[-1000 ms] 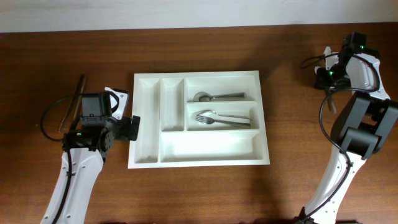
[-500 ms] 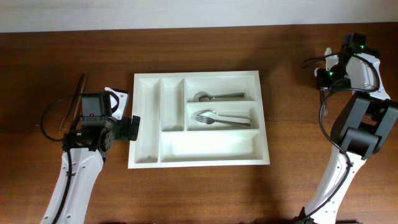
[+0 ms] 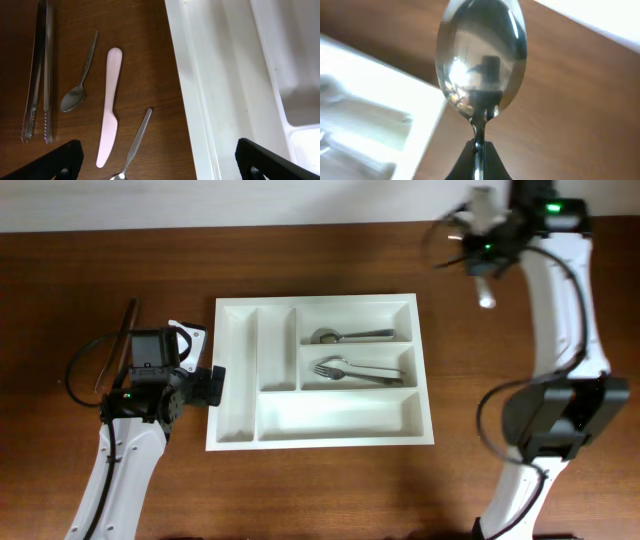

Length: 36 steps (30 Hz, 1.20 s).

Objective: Pack container
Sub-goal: 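Carry the spoon into the upper-right compartment and release it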

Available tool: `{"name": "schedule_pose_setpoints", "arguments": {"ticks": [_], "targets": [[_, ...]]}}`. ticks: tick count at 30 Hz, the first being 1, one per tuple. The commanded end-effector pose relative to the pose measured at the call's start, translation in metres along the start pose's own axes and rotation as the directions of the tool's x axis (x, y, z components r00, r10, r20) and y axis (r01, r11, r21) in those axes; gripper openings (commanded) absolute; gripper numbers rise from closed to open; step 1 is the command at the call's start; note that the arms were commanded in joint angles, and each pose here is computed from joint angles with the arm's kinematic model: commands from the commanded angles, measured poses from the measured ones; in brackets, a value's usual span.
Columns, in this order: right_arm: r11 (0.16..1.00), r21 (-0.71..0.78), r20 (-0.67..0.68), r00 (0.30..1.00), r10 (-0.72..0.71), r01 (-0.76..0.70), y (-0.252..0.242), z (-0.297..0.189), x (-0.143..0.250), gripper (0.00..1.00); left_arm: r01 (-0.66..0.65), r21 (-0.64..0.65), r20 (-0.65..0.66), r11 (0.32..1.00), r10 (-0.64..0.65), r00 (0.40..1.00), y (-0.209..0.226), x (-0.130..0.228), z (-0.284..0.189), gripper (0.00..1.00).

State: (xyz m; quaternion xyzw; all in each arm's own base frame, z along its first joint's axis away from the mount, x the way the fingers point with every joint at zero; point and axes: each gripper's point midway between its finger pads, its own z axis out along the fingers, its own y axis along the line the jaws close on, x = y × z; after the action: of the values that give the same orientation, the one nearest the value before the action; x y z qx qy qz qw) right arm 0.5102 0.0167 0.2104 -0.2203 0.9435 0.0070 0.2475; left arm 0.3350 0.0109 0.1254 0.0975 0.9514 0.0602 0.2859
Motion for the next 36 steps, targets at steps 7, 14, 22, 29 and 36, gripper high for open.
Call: {"name": "schedule_pose_setpoints", "arguments": {"ticks": [7,14,22,29,36], "targets": [[0.673,-0.294,0.000,0.705,-0.710,0.678,0.168,0.066,0.015,0.04,-0.010,-0.009,0.009,1.000,0.010,1.000,0.004,-0.005,-0.002,0.99],[0.381,-0.397,0.112,0.456,-0.883,0.835,0.225,0.105,0.037,0.04,-0.010,-0.009,0.009,1.000,0.010,1.000,0.004,-0.005,-0.002,0.99],[0.378,-0.357,0.132,0.447,-0.885,0.854,0.223,0.130,0.029,0.04,-0.010,-0.009,0.009,1.000,0.010,1.000,0.004,-0.005,-0.002,0.99],[0.396,-0.375,0.128,0.469,-0.874,0.838,0.214,0.137,0.034,0.04,-0.010,-0.009,0.009,1.000,0.010,1.000,0.004,-0.005,-0.002,0.99],[0.436,-0.379,0.115,0.509,-0.853,0.817,0.214,0.137,0.033,0.24,-0.010,-0.009,0.009,1.000,0.010,1.000,0.004,-0.005,-0.002,0.99]]}}
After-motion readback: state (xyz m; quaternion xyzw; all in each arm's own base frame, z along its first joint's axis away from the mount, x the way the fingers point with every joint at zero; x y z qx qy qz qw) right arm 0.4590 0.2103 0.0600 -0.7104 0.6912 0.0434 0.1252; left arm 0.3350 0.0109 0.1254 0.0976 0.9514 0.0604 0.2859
